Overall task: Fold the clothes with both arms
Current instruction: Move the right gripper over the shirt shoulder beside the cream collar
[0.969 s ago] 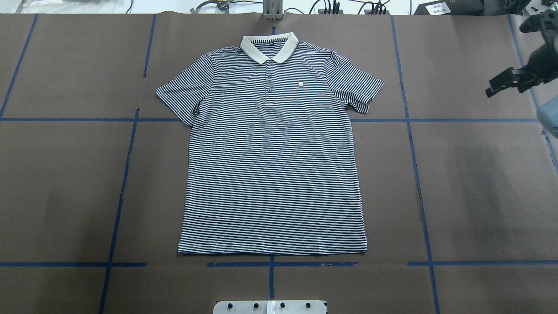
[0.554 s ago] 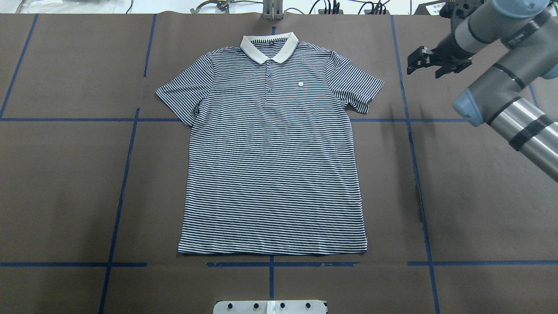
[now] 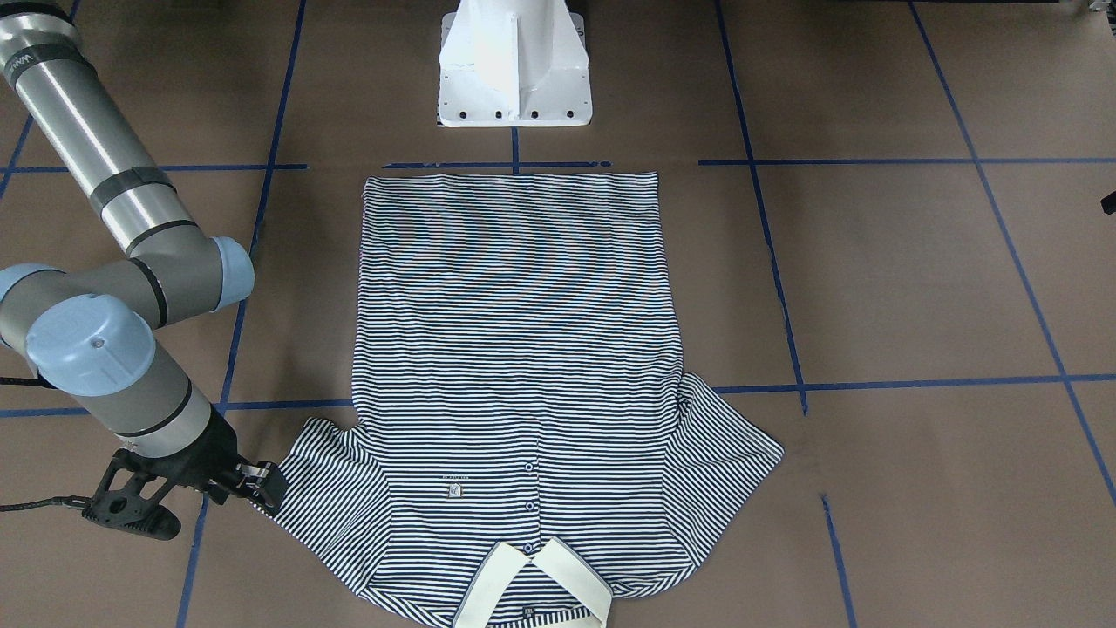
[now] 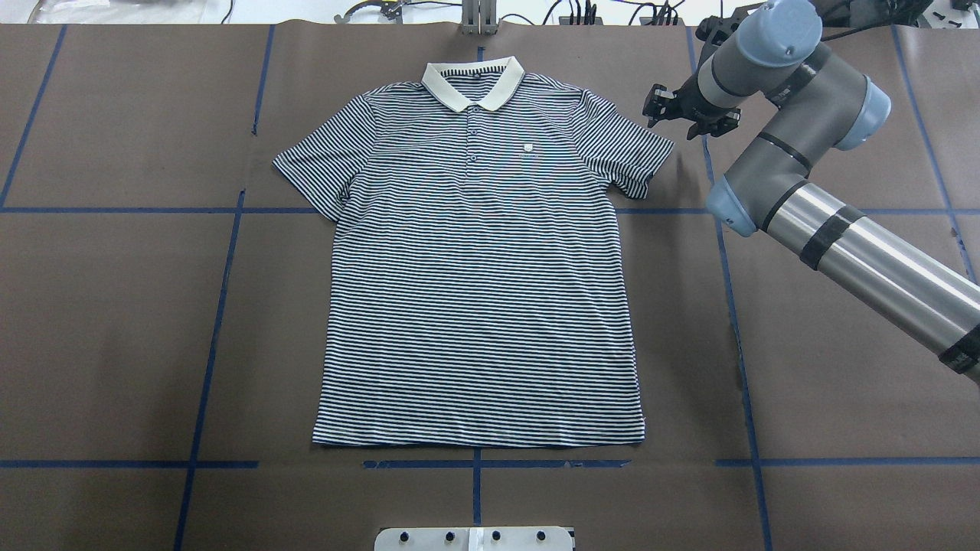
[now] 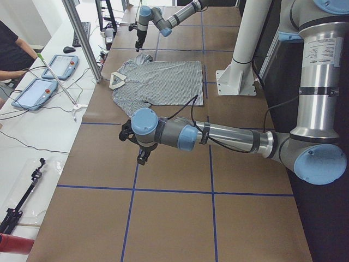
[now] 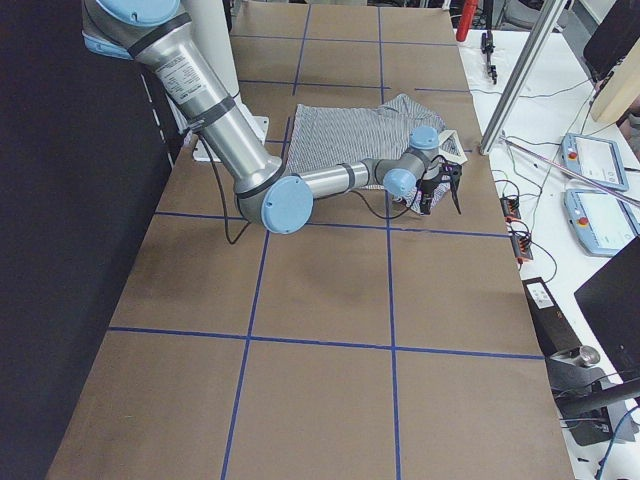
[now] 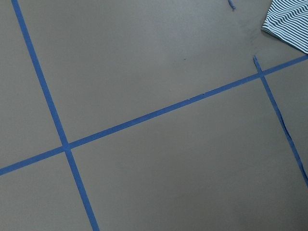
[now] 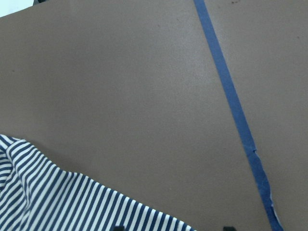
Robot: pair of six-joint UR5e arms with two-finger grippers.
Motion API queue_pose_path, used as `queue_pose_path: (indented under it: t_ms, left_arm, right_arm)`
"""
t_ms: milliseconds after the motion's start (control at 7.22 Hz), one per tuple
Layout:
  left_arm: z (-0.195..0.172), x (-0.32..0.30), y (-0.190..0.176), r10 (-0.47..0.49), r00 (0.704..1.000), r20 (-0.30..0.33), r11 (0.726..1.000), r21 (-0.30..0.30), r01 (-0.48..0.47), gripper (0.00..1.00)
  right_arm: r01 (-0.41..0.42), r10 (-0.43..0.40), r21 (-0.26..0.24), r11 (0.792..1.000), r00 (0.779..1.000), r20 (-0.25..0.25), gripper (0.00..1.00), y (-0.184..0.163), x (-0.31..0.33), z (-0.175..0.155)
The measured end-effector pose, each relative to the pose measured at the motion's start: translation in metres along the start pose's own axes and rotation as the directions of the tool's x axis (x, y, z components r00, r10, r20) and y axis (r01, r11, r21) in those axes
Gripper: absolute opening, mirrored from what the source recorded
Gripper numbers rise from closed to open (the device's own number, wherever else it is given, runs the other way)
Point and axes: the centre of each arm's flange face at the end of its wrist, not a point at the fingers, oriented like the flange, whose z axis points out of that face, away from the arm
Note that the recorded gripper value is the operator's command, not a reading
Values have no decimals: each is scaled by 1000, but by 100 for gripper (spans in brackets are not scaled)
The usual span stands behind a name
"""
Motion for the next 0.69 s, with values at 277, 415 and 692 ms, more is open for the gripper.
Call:
queue_pose_path:
  t_ms: [277, 415, 692]
  left_arm:
    - [0, 3, 0, -2, 1000, -27, 1000, 4, 2, 100]
    - [0, 4, -1, -3, 999, -33, 1000, 6, 3, 100]
    - [-1, 5, -1, -8, 999, -37, 1000, 9, 8, 100]
  right_arm:
    - [-1, 1, 4, 1000, 1000, -23, 50, 7, 1, 12]
    - [0, 1, 4, 1000, 1000, -28, 20, 8, 4, 15]
    - [2, -2, 3, 1000, 999, -35, 0, 9, 7, 17]
